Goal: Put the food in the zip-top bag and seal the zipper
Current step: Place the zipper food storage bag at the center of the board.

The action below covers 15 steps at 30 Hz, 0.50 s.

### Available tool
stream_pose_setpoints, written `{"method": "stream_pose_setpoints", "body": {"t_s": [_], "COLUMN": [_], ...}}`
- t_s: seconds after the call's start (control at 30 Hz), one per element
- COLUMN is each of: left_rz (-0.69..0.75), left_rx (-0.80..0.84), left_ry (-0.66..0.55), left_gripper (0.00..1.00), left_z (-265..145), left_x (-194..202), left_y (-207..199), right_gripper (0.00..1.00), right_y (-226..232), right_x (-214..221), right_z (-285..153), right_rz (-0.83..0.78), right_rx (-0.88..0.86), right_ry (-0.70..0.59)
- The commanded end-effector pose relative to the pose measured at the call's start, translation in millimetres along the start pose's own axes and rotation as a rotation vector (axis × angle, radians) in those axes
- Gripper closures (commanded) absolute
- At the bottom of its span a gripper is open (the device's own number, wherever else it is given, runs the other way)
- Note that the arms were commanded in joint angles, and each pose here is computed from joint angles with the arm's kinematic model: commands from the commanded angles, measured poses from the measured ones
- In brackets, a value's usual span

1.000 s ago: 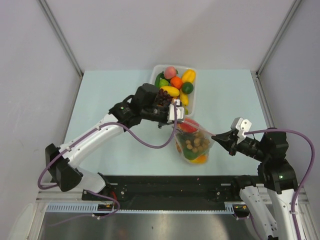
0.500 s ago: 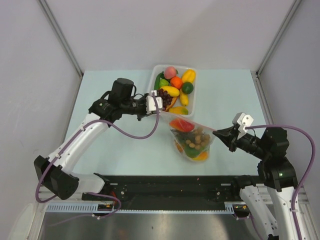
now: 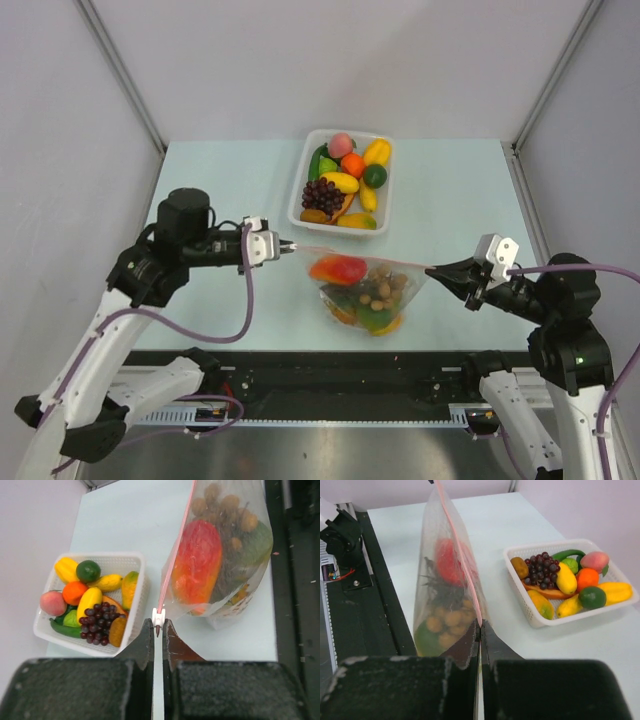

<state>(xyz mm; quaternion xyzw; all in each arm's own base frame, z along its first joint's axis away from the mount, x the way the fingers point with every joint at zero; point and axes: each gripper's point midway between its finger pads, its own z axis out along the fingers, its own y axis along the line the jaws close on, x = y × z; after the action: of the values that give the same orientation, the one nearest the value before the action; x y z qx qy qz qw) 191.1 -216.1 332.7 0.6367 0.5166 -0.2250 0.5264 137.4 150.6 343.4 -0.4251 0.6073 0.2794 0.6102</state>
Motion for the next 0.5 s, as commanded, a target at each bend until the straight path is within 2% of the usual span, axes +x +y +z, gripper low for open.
{"method": "stream_pose_setpoints", "body": {"t_s": [0.0, 0.17, 0.3, 0.47], "left_rz": [-0.127, -0.218, -0.297, -0.352], "left_rx": [-0.036, -0.156, -0.277, -0.345], "left_ry": [-0.002, 0.069, 0.240, 0.328], "left_gripper": [1.00, 1.00, 1.00, 0.99], "left_z": [-26, -24, 1, 34], "left_x": [-24, -10, 43, 95], "left_y": [-12, 11, 48, 77], "right_gripper": [1.00, 1.00, 1.00, 1.00], "right_y": [4, -29, -68, -106], "right_x": [-27, -9, 25, 66], "right_z": [-7, 17, 47, 87], "right_rz": [-0.039, 0.084, 0.134, 0.179], "right_rx": [0.001, 0.061, 0.120, 0.148], "right_ry": [-0.051, -0.019, 0.047, 0.099]}}
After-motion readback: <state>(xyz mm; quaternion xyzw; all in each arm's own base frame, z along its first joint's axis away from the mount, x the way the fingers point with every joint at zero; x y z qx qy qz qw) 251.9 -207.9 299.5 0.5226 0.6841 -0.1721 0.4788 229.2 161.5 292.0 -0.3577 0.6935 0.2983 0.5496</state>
